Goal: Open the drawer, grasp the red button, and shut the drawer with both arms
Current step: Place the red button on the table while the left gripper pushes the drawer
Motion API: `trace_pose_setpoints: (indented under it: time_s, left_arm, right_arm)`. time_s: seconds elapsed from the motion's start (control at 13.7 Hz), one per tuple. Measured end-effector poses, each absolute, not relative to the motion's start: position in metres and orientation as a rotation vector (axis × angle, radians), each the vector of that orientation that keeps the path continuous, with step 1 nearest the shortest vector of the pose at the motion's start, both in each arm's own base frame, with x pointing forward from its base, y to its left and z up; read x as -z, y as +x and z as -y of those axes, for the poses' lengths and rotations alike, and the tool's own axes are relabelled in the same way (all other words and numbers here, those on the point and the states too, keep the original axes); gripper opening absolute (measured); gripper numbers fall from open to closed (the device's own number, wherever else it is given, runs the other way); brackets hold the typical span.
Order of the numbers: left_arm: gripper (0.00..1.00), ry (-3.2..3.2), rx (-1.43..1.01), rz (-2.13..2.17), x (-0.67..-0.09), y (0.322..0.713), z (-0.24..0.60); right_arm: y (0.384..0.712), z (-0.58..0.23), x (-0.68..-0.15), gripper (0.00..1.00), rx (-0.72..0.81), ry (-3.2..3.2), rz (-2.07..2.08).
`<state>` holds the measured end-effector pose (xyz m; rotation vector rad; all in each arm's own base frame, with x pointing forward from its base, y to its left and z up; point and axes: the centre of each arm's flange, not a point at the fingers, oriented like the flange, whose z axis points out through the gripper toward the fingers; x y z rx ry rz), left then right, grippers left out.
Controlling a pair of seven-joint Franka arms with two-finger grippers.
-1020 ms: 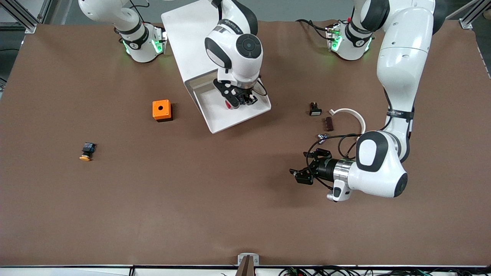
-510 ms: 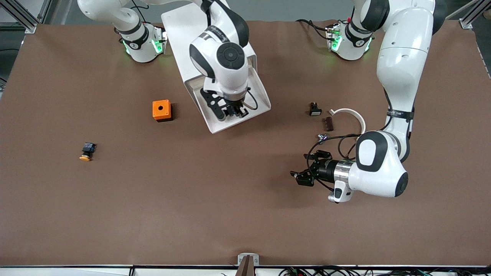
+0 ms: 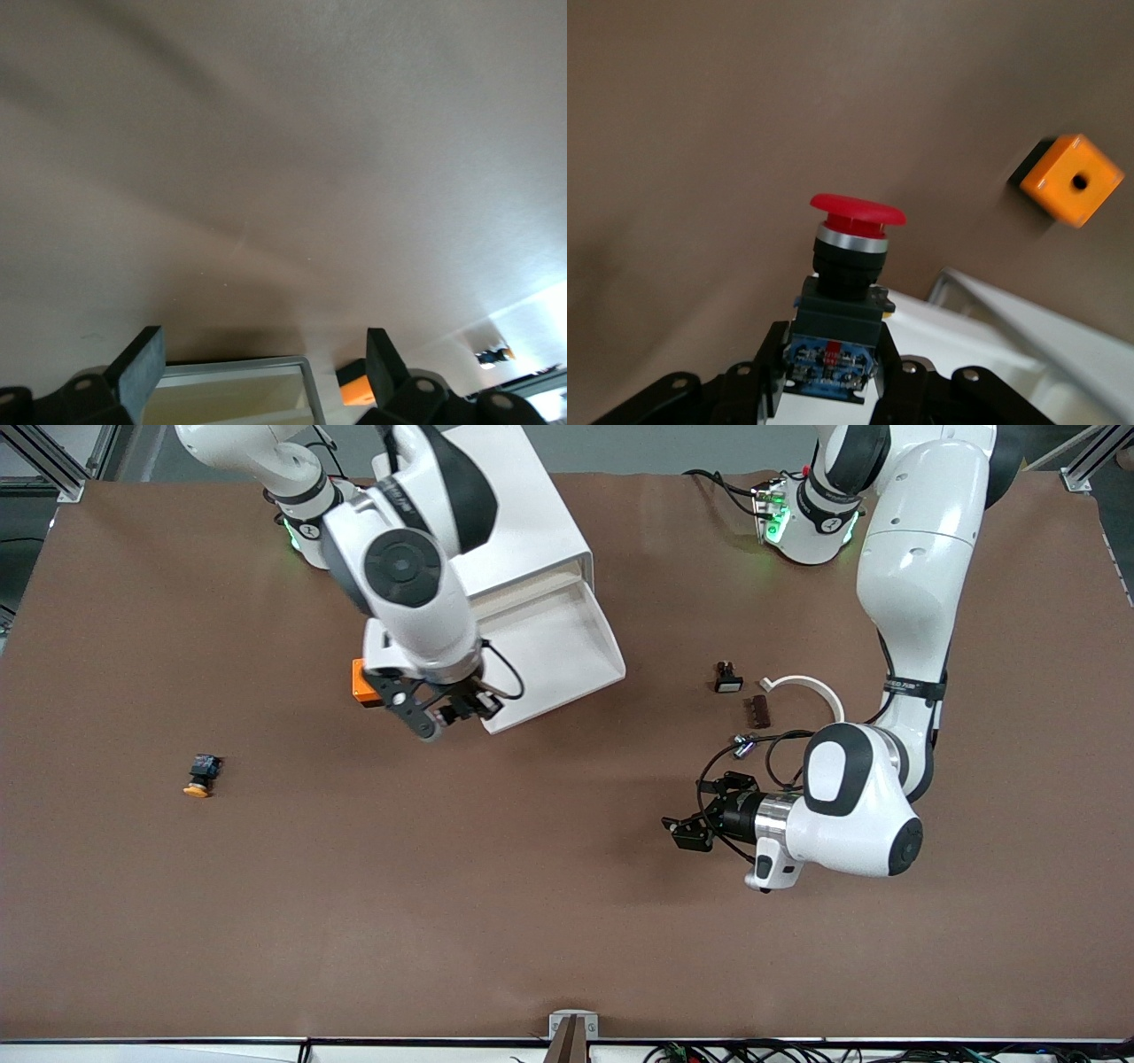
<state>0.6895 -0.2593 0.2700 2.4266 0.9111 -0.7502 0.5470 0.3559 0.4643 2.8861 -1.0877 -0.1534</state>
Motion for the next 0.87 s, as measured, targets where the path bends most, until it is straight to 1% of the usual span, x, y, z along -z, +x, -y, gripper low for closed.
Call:
trace_pose_setpoints:
  time_s: [0.15, 0.29, 0.58, 0.87]
  left_arm:
    - [1.00, 2.482, 0.715, -0.881, -0.270, 0.685, 0.275]
    - [1.00, 2.515, 0.677, -0.849, -0.271, 0.679, 0.296]
    - [1.00, 2.554, 0.633, -0.842, -0.275, 0.670, 0.326]
    - [1.00, 2.637, 0.537, -0.878, -0.282, 0.657, 0.362]
  right_arm:
    - [0.569, -0.300, -0.473, 0.42, 0.179, 2.924, 0.989]
    - [0.583, -0.251, -0.475, 0.42, 0.201, 2.964, 0.887]
    - [0.590, -0.212, -0.458, 0.42, 0.195, 2.982, 0.627]
    - [0.604, -0.156, -0.434, 0.42, 0.203, 3.017, 0.491]
